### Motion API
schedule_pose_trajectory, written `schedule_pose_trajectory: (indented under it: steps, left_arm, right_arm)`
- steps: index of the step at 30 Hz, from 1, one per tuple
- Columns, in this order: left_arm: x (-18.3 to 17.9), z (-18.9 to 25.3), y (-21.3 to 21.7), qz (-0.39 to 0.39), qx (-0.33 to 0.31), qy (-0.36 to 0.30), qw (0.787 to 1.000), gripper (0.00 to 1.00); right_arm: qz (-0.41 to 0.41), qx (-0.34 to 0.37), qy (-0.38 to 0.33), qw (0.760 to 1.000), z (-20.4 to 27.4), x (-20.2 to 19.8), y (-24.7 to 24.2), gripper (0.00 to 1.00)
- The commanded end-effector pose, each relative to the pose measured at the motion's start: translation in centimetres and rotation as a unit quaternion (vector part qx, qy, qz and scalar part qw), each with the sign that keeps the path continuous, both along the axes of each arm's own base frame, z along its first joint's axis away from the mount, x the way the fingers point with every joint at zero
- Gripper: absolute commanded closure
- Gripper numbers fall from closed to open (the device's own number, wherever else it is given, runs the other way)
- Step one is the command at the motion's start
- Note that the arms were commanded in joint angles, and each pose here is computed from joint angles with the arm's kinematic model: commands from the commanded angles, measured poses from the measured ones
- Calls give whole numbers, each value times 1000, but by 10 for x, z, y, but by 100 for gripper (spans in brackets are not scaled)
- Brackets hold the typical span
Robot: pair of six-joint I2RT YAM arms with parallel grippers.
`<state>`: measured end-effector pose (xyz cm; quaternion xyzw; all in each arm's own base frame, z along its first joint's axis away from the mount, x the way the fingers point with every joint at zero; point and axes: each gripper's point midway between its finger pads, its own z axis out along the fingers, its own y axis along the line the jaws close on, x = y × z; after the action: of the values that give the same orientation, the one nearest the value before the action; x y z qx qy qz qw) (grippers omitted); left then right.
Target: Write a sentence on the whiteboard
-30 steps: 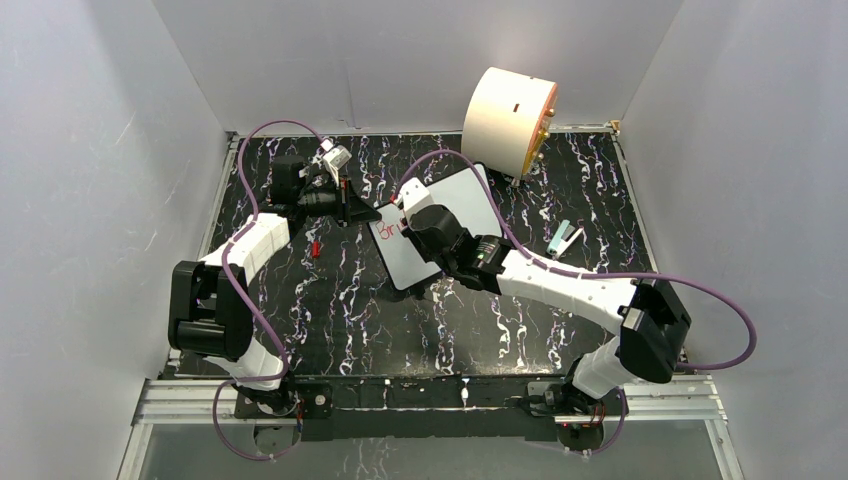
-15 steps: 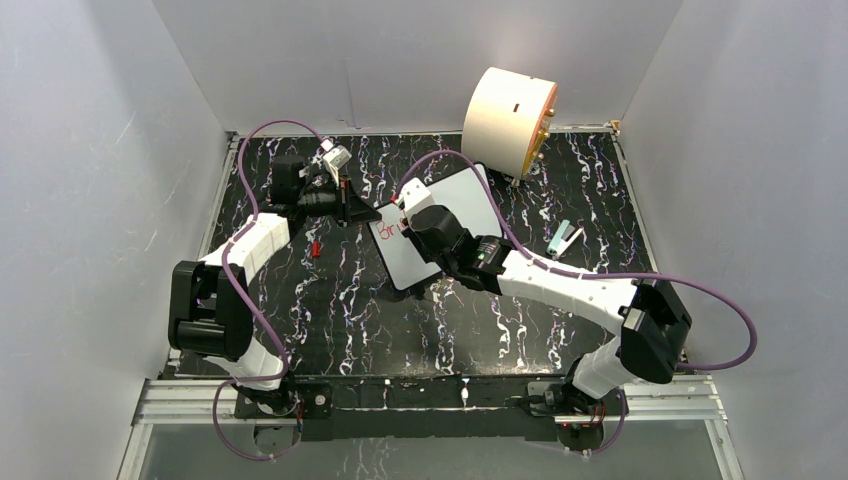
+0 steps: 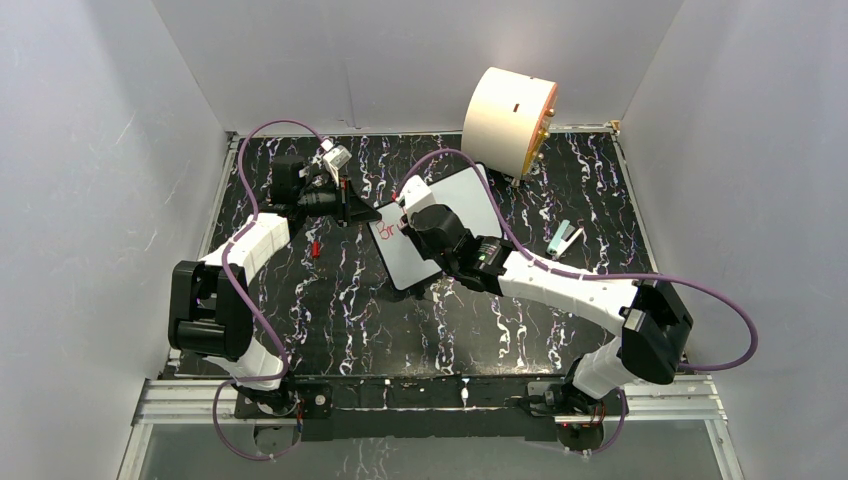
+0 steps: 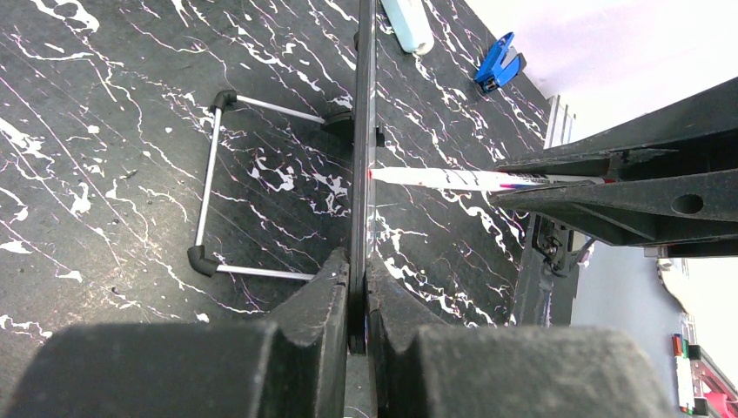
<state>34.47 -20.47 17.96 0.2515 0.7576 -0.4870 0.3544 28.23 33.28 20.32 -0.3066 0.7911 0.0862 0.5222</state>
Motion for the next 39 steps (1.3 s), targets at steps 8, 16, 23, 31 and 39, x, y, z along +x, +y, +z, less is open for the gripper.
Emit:
schedule_pose_trajectory:
  steps: [8, 16, 23, 31, 39]
  left_arm:
    - [-9, -21, -3, -5, 18, 36, 999, 100]
    - [-9, -21, -3, -5, 19, 35, 999, 100]
    - [-9, -21, -3, -5, 19, 36, 999, 100]
    - [-9, -22, -3, -5, 19, 38, 999, 100]
    - [-9, -22, -3, -5, 19, 37, 999, 100]
  right_arm:
    - [-22, 31, -38, 999, 25, 12, -1, 100]
    - [-34, 20, -39, 998, 23, 13, -7, 100]
    - [-31, 12, -19, 999, 12, 7, -10, 100]
    - [-31, 6, -5, 999, 5, 3, -15, 100]
    - [-32, 7, -4, 999, 4, 1, -16, 100]
